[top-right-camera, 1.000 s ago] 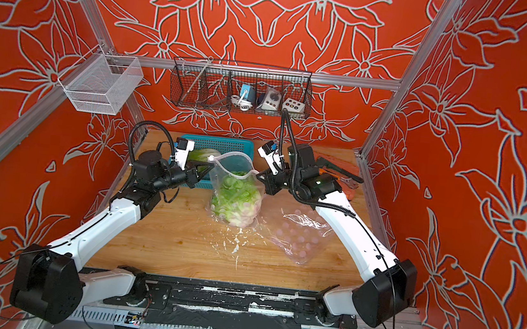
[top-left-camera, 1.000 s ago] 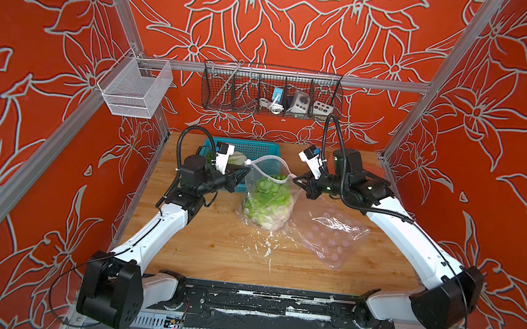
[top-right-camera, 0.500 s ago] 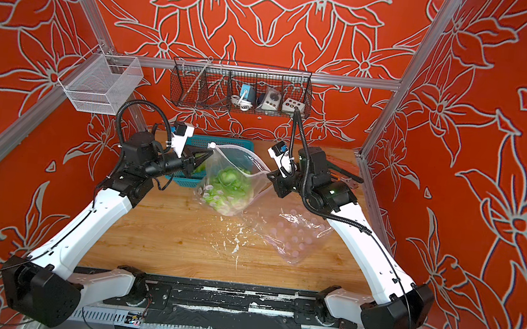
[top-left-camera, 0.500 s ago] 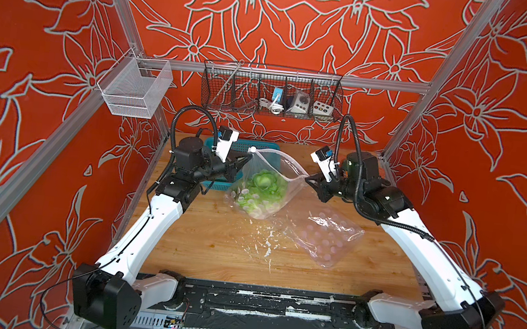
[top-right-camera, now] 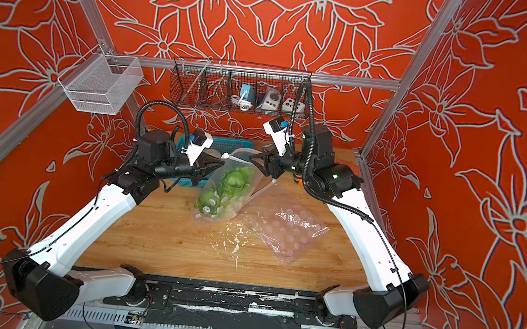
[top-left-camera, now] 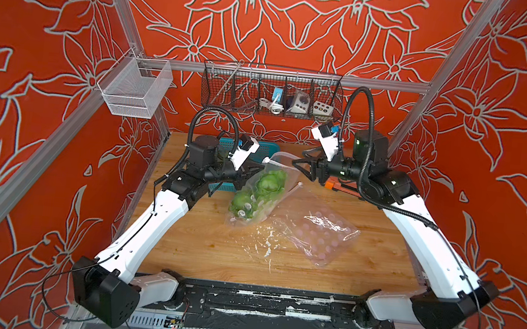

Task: Put the chinese cabbages into a zipper bag and zip it
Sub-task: Adjust the zipper food storage bag at the center of the board, then zip the zipper on the zipper food storage bag.

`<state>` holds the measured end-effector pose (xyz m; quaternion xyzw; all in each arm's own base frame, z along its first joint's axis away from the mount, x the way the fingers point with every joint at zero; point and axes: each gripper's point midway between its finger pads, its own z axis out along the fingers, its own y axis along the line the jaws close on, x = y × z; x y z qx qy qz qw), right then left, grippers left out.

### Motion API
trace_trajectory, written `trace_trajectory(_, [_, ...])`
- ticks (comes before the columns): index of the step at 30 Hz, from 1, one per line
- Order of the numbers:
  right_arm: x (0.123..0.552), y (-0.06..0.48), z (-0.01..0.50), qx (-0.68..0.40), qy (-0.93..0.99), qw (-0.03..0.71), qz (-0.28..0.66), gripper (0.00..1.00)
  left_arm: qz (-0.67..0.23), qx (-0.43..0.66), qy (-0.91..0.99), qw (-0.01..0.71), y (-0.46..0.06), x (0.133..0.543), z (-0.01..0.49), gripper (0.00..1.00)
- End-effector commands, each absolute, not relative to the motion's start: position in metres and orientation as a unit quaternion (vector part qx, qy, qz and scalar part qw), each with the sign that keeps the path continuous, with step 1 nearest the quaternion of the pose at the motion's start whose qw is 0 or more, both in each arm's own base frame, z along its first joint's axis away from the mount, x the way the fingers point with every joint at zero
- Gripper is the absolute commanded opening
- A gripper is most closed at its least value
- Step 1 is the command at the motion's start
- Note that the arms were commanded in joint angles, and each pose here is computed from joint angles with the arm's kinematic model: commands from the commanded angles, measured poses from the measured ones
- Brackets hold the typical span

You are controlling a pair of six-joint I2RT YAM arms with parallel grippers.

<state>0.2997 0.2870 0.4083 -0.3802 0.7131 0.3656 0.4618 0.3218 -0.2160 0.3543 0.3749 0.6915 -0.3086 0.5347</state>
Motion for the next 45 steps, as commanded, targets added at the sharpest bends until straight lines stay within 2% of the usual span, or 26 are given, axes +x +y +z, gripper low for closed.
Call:
trace_trajectory(1, [0.288, 0.310, 0.416, -0.428, 0.672, 0.446, 0.408, 0.61, -0.297, 0.397, 0.678, 0.543, -0.218, 0.322, 0.360, 0.00])
trace_trajectory(8, [0.284, 0.331, 0.407, -0.520, 0.603, 0.450, 0.404, 0.60, -0.302, 0.399, 0.677, 0.540, -0.219, 0.320, 0.355, 0.00])
trace_trajectory(25, [0.296, 0.364, 0.392, -0.577, 0.574, 0.380, 0.440, 0.55, -0.301, 0.398, 0.675, 0.544, -0.218, 0.318, 0.358, 0.00])
trace_trajectory(41, [0.302, 0.363, 0.387, -0.575, 0.586, 0.377, 0.429, 0.16, -0.290, 0.371, 0.686, 0.555, -0.208, 0.327, 0.359, 0.00])
trace_trajectory(44, [0.301, 0.363, 0.390, -0.572, 0.585, 0.380, 0.431, 0.12, -0.287, 0.363, 0.690, 0.557, -0.206, 0.330, 0.360, 0.00])
trace_trajectory(45, [0.301, 0.363, 0.391, -0.571, 0.585, 0.381, 0.431, 0.12, -0.288, 0.361, 0.690, 0.557, -0.206, 0.330, 0.361, 0.04])
